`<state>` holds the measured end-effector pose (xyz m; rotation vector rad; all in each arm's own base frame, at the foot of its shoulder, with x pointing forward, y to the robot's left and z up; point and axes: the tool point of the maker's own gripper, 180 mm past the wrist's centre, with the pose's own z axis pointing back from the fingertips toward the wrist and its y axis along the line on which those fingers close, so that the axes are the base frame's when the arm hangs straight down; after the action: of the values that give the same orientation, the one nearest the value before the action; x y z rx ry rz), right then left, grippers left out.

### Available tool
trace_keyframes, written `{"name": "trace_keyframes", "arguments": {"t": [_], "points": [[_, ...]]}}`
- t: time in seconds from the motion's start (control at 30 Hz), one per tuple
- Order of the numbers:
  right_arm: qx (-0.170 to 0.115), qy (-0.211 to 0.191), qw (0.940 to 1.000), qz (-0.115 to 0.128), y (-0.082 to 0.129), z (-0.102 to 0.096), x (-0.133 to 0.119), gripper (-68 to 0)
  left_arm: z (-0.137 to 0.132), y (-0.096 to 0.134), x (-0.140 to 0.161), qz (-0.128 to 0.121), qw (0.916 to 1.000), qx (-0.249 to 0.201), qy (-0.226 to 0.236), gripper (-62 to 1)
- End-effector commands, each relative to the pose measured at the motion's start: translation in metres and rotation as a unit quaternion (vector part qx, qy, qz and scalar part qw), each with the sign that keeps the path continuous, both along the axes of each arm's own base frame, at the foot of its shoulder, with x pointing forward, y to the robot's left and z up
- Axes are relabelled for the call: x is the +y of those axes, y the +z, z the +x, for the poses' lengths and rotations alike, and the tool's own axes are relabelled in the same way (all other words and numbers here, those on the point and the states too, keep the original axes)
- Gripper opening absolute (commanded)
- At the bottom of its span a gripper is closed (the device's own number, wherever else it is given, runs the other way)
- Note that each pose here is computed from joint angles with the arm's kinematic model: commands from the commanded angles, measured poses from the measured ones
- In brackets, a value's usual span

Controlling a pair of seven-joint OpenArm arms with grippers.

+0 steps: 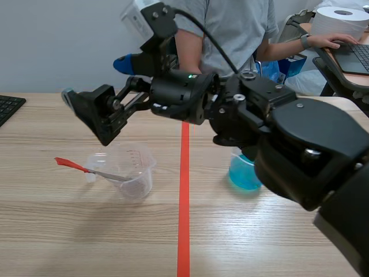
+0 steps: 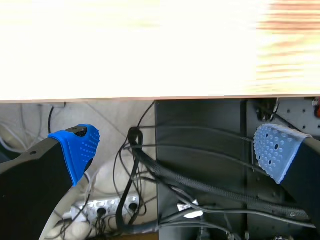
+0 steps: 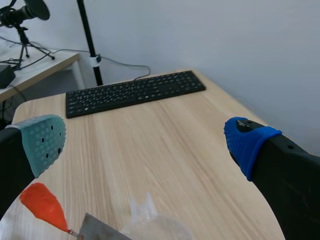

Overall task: Do the redox reaction experiment.
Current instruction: 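Return to the home posture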

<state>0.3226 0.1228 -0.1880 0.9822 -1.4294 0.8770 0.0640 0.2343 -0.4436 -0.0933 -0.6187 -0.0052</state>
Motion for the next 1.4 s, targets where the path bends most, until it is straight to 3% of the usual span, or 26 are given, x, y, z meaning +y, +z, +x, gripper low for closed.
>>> {"name": "trace_keyframes", "arguments": {"t": [0.0, 0.1, 0.3, 0.47, 0.67, 0.8, 0.93, 1.07, 1.2, 1.37], "points": [[-0.030, -0.015, 0.9991, 0.024, 0.027, 0.005, -0.015, 0.4, -0.001, 0.001, -0.002, -0.003, 1.0000, 0.000, -0.001, 1.4], [-0.049, -0.041, 0.9976, 0.027, 0.038, 0.003, -0.039, 0.4, 0.001, 0.001, -0.002, -0.003, 1.0000, 0.000, -0.001, 1.4], [-0.073, -0.076, 0.9944, 0.010, 0.047, -0.014, -0.086, 0.4, 0.001, 0.001, -0.002, -0.003, 1.0000, 0.000, -0.001, 1.4], [-0.061, -0.103, 0.9928, -0.005, 0.048, -0.034, -0.126, 0.4, 0.001, 0.001, -0.002, -0.003, 1.0000, 0.000, -0.001, 1.4], [-0.042, -0.142, 0.9881, -0.042, 0.044, -0.058, -0.168, 0.4, 0.000, 0.001, -0.002, -0.003, 1.0000, 0.001, -0.001, 1.4], [-0.025, -0.161, 0.9842, -0.069, 0.036, -0.074, -0.186, 0.4, -0.002, -0.001, -0.002, 0.005, 0.9999, 0.009, -0.013, 1.4], [-0.009, -0.175, 0.9817, -0.076, 0.034, -0.083, -0.196, 0.4, -0.006, 0.002, 0.009, 0.023, 0.9996, 0.011, -0.016, 1.4], [0.003, -0.190, 0.9771, -0.096, 0.030, -0.080, -0.205, 0.4, -0.002, 0.024, 0.019, 0.045, 0.9981, -0.026, -0.032, 1.4], [-0.001, -0.200, 0.9744, -0.103, 0.032, -0.076, -0.211, 0.4, 0.017, 0.056, 0.014, 0.051, 0.9932, -0.085, -0.060, 1.4], [-0.001, -0.205, 0.9731, -0.106, 0.031, -0.075, -0.213, 0.4, 0.050, 0.101, -0.007, 0.069, 0.9785, -0.160, -0.111, 1.4]]}}
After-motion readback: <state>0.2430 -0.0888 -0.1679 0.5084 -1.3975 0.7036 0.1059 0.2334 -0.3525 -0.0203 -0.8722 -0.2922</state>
